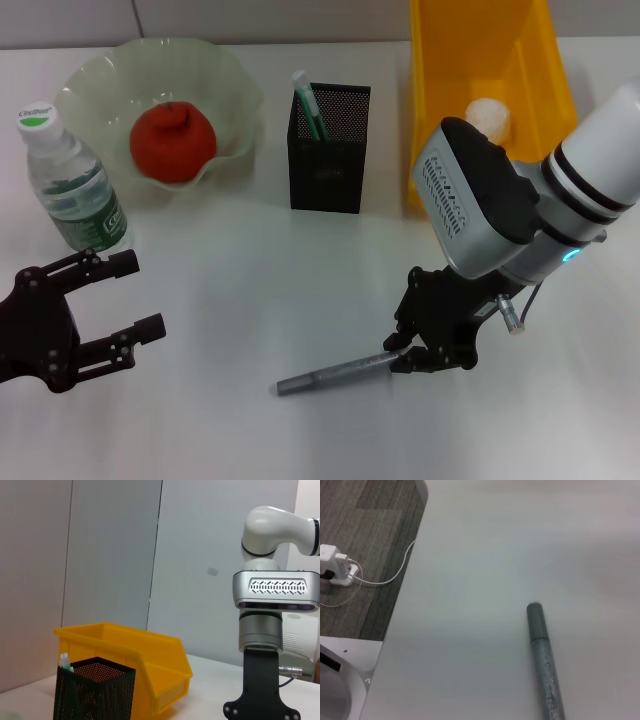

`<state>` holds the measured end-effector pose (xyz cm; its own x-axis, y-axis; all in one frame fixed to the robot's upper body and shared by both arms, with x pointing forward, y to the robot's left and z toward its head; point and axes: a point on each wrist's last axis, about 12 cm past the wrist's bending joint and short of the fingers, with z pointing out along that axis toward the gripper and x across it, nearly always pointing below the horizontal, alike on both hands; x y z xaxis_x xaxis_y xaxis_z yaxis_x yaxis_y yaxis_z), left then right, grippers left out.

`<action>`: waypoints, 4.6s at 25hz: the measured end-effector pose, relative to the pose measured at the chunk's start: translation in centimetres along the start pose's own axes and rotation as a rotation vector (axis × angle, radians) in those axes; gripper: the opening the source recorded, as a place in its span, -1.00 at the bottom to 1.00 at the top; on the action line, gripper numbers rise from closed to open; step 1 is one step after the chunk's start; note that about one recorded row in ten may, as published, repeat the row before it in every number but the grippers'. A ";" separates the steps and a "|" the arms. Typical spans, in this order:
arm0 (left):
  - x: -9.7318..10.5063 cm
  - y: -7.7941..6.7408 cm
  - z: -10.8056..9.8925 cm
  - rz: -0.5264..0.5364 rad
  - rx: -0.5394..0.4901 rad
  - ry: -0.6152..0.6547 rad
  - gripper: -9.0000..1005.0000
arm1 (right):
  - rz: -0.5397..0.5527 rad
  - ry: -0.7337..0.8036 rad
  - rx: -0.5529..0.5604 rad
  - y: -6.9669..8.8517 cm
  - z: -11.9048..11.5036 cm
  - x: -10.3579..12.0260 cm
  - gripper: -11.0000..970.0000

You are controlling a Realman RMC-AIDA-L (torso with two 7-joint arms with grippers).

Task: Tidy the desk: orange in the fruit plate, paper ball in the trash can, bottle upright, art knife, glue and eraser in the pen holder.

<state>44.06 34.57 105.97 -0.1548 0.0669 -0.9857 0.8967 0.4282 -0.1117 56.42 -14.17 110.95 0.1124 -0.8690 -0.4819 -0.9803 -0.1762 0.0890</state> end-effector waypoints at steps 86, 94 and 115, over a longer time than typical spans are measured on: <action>-1.3 0.5 1.9 0.016 0.074 -0.049 0.53 | 0.271 -0.192 0.187 -2.8 -16.2 -0.7 -0.69; -1.4 0.8 2.0 0.026 0.023 -0.081 0.53 | 0.201 0.075 0.262 -4.4 -18.7 -5.1 -0.66; -1.1 0.4 1.3 0.031 -0.030 -0.112 0.53 | 0.098 0.290 0.365 -6.6 -15.9 -9.6 -0.59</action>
<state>45.15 33.56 106.83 -0.0780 -0.0200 -0.9968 0.8873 0.4545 -0.0785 64.38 -12.07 128.88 0.0064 -0.9757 -0.2189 -0.9756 0.0420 -0.2155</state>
